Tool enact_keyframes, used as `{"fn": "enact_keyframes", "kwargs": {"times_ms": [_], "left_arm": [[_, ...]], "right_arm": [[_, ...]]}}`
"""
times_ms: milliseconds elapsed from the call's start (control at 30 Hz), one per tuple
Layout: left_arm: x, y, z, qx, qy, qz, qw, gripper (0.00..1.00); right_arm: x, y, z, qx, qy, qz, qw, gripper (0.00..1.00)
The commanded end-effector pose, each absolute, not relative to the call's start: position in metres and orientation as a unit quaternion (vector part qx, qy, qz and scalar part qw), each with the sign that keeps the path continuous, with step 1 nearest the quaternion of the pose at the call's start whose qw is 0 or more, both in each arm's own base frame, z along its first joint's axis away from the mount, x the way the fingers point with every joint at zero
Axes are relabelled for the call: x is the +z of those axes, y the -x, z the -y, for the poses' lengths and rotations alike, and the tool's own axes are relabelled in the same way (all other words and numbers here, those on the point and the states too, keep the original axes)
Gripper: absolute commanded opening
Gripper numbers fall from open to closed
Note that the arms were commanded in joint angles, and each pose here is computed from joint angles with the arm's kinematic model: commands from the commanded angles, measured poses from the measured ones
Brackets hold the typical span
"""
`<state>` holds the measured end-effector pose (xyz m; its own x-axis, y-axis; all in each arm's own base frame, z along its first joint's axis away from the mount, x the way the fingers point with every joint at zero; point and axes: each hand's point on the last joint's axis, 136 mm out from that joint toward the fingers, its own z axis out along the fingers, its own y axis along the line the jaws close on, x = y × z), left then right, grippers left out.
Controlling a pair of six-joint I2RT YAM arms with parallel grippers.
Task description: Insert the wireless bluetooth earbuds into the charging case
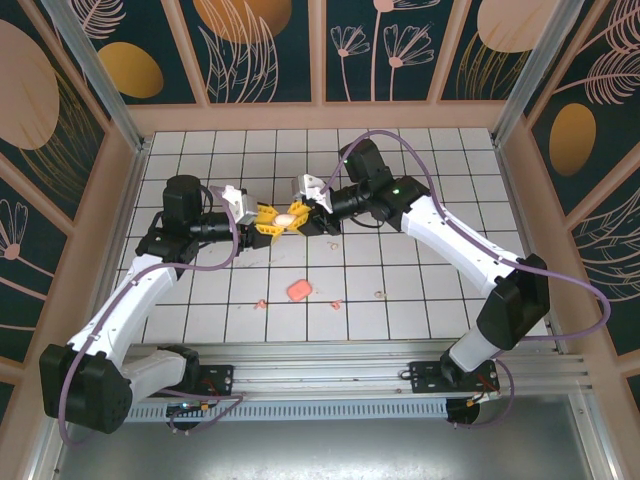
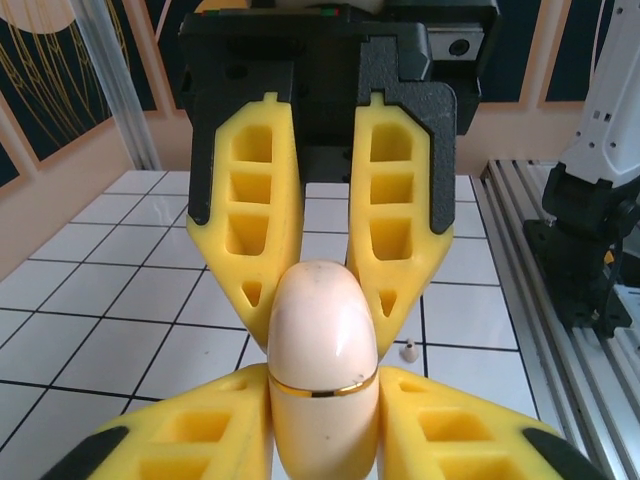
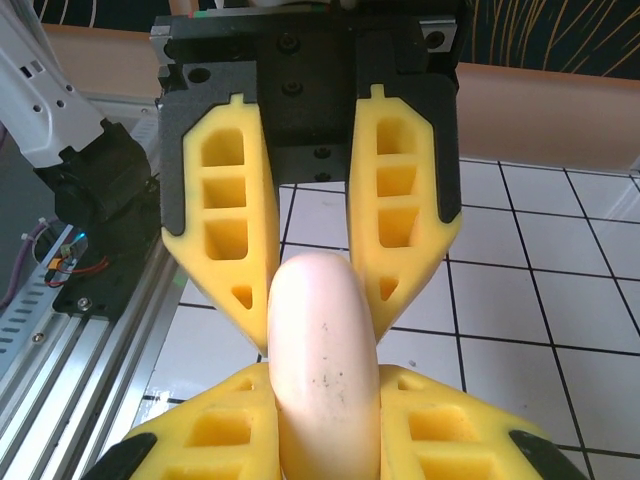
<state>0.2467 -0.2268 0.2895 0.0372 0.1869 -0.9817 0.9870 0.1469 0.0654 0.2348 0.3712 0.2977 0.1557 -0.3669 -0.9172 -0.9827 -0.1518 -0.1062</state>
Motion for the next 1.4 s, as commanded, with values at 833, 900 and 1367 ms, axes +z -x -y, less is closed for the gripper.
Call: {"fn": "enact_keyframes", "kwargs": {"times_ms": [833, 900, 1367], "left_arm": [[0.282, -0.255, 0.221, -0.358, -0.513, -0.585, 0.516, 0.41], [0.282, -0.253, 0.221, -0.359, -0.516, -0.582, 0.517, 0.47], [0.285, -0.25, 0.224, -0.372, -0.522, -0.572, 0.512, 0.55]], "right_arm": [[0.328, -0.234, -0.371, 0.406, 0.644, -0.484, 0.431, 0.16], [0.328, -0.233, -0.371, 0.408, 0.644, -0.483, 0.43, 0.16], [0.336, -0.229, -0.373, 0.408, 0.65, -0.47, 0.435, 0.16]]}}
